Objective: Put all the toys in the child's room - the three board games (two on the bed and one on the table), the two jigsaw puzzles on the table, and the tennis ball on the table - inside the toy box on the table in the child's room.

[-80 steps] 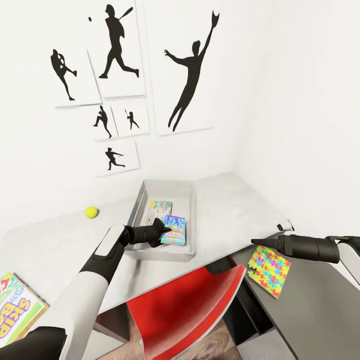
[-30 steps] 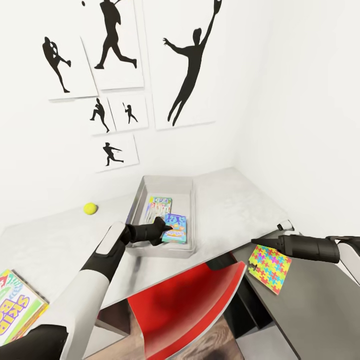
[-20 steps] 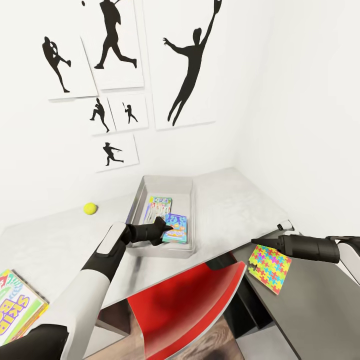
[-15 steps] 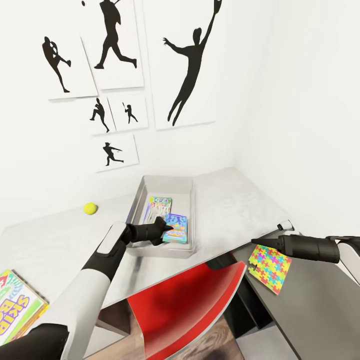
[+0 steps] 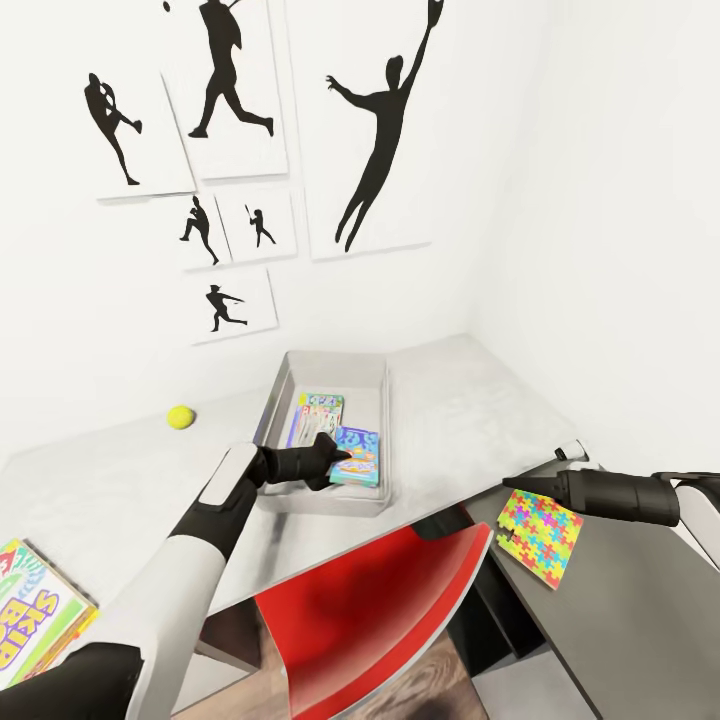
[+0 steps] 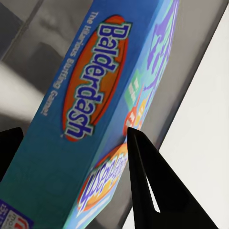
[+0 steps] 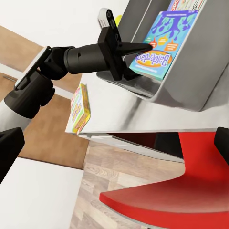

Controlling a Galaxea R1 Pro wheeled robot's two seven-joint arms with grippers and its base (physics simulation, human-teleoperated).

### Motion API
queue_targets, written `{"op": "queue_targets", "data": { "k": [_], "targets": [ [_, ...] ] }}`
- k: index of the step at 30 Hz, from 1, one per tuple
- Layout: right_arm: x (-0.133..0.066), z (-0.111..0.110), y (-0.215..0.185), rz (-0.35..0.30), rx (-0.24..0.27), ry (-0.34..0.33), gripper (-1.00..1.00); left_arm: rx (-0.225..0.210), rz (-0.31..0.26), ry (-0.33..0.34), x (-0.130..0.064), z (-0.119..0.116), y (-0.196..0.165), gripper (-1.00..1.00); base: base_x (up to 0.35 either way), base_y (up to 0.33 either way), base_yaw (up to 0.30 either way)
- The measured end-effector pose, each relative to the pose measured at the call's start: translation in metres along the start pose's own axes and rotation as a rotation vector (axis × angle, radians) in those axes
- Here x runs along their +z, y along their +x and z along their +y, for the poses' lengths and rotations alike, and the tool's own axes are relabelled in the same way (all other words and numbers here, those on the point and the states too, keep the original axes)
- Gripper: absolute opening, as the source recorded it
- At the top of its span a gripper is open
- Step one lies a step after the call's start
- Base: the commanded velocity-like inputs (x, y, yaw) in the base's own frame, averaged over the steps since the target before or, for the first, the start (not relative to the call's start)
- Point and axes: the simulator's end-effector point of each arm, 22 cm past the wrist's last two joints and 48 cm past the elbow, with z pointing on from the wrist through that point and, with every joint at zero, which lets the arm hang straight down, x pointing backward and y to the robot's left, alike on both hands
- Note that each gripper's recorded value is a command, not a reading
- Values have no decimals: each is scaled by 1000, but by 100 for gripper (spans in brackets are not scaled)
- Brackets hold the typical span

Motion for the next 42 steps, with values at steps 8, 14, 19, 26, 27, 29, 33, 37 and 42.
{"op": "queue_targets", "data": {
  "k": [8, 14, 19, 26, 27, 29, 33, 37, 42],
  "targets": [
    [0, 0, 0, 0, 0, 0, 100, -1, 2, 0, 1, 0, 1, -100, 0, 0, 0],
    [1, -2, 1, 2, 4, 1, 100, -4, 4, -2, 2, 2, 1, -100, 0, 0, 0],
    [2, -5, 2, 4, 9, 2, 100, -8, 7, -6, 5, 5, 1, -100, 0, 0, 0],
    [4, -9, 4, 9, 19, 3, 100, -21, 10, -8, 8, 10, 1, -100, 0, 0, 0],
    [4, -10, 5, 9, 20, 3, 100, -21, 10, -10, 8, 11, 1, -100, 0, 0, 0],
    [4, -11, 5, 11, 23, 3, 100, -23, 12, -13, 9, 13, 1, -100, 0, 0, 0],
    [5, -14, 7, 13, 29, 4, 100, -28, 13, -18, 11, 17, 0, -100, 0, 0, 0],
    [6, -16, 8, 15, 33, 5, 100, -31, 15, -22, 12, 20, 0, -100, 0, 0, 0],
    [7, -17, 8, 16, 35, 5, 100, -32, 16, -25, 13, 22, 0, -100, 0, 0, 0]
  ]
}}
